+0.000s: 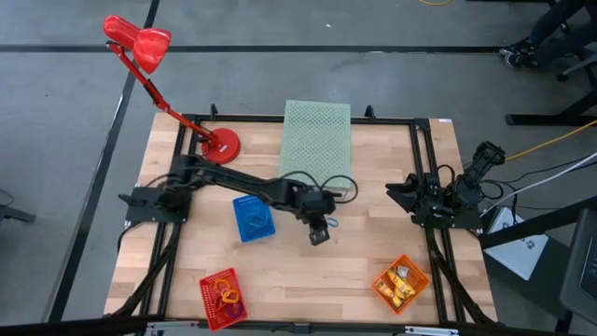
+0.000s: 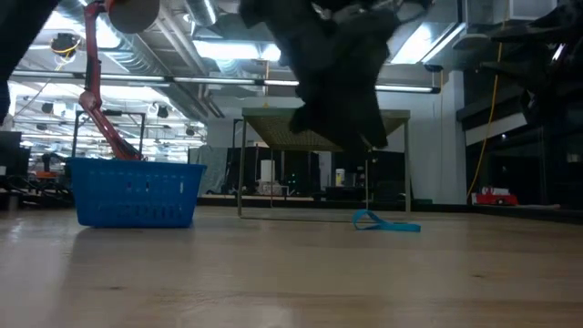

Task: Pick & Place Office Desk Supplies
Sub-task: Put the blue rubber band into the blue basket

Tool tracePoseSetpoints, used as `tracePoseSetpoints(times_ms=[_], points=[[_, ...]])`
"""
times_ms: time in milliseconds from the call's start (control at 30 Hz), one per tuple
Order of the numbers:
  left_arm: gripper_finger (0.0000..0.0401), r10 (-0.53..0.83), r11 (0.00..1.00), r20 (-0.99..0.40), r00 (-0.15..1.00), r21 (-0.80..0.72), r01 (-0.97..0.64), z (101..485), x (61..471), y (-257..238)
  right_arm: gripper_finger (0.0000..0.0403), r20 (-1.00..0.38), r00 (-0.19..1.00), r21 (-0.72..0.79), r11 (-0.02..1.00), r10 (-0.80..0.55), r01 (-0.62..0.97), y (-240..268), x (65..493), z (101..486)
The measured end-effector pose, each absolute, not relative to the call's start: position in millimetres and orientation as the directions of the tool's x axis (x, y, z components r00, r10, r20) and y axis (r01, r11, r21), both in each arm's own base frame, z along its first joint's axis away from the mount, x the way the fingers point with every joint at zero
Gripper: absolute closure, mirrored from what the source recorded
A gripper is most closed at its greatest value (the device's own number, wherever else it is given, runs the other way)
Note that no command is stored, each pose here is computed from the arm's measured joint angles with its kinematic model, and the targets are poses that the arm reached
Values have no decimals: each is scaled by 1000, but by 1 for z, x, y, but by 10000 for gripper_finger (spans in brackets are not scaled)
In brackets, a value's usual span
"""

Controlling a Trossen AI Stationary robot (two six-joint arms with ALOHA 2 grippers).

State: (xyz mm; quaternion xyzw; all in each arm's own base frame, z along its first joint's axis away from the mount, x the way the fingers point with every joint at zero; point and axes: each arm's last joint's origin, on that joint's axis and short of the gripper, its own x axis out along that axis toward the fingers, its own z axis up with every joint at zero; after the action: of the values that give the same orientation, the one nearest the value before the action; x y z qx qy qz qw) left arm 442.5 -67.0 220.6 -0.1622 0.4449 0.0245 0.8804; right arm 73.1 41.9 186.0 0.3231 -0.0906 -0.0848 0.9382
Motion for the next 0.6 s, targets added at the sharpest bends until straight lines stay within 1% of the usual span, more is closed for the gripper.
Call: tracePoseSetpoints(times_ms=[200, 433, 533, 600], points=[[242, -47, 945, -843, 536, -211, -249, 204, 462, -71, 225, 115, 969, 621, 778, -218, 101, 42, 73, 186], [242, -33, 923, -857, 514, -223, -313, 195, 464, -70, 225, 110, 970, 613, 783, -217, 106, 42, 73, 185], [242, 28, 921, -863, 504, -174, -349, 195, 462, -70, 225, 105, 971, 607, 787, -216, 110, 42, 73, 184], [242, 40, 922, -870, 492, -157, -353, 194, 461, -69, 225, 102, 971, 603, 790, -216, 112, 42, 73, 184]])
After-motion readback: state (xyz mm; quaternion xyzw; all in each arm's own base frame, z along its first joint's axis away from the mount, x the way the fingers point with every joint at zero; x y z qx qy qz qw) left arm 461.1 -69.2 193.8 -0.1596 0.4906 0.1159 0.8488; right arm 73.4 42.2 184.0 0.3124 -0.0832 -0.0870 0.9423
